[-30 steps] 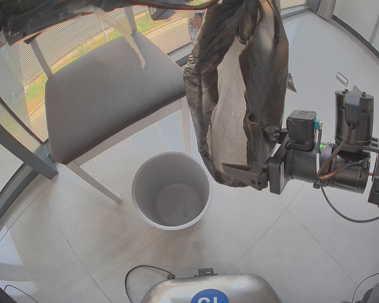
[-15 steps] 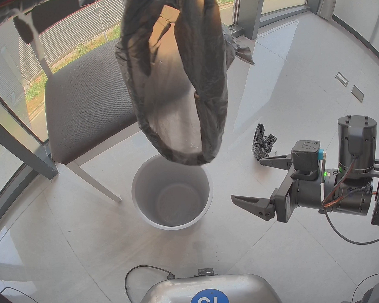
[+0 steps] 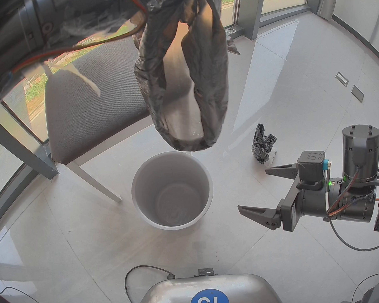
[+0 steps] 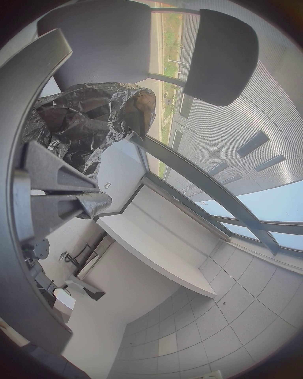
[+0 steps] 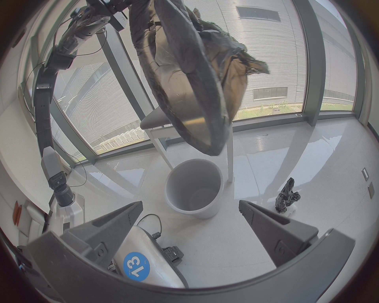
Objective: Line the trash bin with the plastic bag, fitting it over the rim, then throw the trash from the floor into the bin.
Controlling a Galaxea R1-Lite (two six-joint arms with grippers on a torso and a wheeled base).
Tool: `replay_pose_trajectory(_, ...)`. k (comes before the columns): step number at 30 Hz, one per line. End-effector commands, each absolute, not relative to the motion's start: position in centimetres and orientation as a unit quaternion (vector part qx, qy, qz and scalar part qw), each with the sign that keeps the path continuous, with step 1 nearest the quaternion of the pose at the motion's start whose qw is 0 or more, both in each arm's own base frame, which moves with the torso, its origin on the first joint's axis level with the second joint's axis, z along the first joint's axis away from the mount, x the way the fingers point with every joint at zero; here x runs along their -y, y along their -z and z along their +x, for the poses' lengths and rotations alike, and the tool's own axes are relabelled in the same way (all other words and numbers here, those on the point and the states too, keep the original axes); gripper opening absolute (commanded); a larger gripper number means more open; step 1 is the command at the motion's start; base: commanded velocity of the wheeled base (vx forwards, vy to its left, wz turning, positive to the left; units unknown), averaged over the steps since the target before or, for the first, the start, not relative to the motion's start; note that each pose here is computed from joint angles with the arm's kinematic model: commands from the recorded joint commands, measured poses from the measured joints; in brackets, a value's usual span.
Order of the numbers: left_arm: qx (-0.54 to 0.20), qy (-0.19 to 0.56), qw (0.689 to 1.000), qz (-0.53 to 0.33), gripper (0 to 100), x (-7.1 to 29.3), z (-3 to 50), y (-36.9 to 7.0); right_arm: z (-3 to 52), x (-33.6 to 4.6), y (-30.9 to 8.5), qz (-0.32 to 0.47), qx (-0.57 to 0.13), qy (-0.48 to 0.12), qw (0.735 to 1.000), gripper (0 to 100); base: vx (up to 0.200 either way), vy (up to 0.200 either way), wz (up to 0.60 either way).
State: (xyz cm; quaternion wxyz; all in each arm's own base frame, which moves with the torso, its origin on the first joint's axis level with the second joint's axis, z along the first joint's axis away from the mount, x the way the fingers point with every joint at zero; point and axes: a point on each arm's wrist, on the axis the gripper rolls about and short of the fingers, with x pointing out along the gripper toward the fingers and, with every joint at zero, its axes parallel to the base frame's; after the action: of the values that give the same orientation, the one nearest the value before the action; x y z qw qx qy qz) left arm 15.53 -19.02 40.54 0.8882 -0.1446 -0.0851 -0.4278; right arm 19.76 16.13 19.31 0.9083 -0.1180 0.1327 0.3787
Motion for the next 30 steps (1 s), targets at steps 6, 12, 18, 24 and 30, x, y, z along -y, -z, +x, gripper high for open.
replay_pose_trajectory(6, 0.044, 0.445, 0.881, -0.153, 0, 20.1, 15.4, -38.0, 20.4, -16.7, -17.8, -0.124, -0.158, -0.383, 0.902, 100, 0.000, 0.000, 0.00)
replay_pose_trajectory(12, -0.006, 0.441, 0.885, -0.150, 0, 21.8, 17.9, -33.2, 20.3, -16.9, -17.7, -0.126, -0.162, -0.387, 0.899, 100, 0.000, 0.000, 0.00)
replay_pose_trajectory(18, -0.082, 0.431, 0.891, -0.112, 0, 21.6, 17.9, -26.8, 20.3, -16.9, -17.6, -0.126, -0.163, -0.387, 0.899, 100, 0.000, 0.000, 0.00)
replay_pose_trajectory(24, -0.111, 0.421, 0.895, -0.100, 0, 17.6, 16.2, -23.3, 20.2, -16.9, -17.4, -0.123, -0.168, -0.385, 0.899, 100, 0.000, 0.000, 0.00)
replay_pose_trajectory(30, -0.115, 0.407, 0.901, -0.094, 0, 14.7, 15.3, -22.3, 20.2, -16.9, -17.3, -0.124, -0.169, -0.385, 0.899, 100, 0.000, 0.000, 0.00)
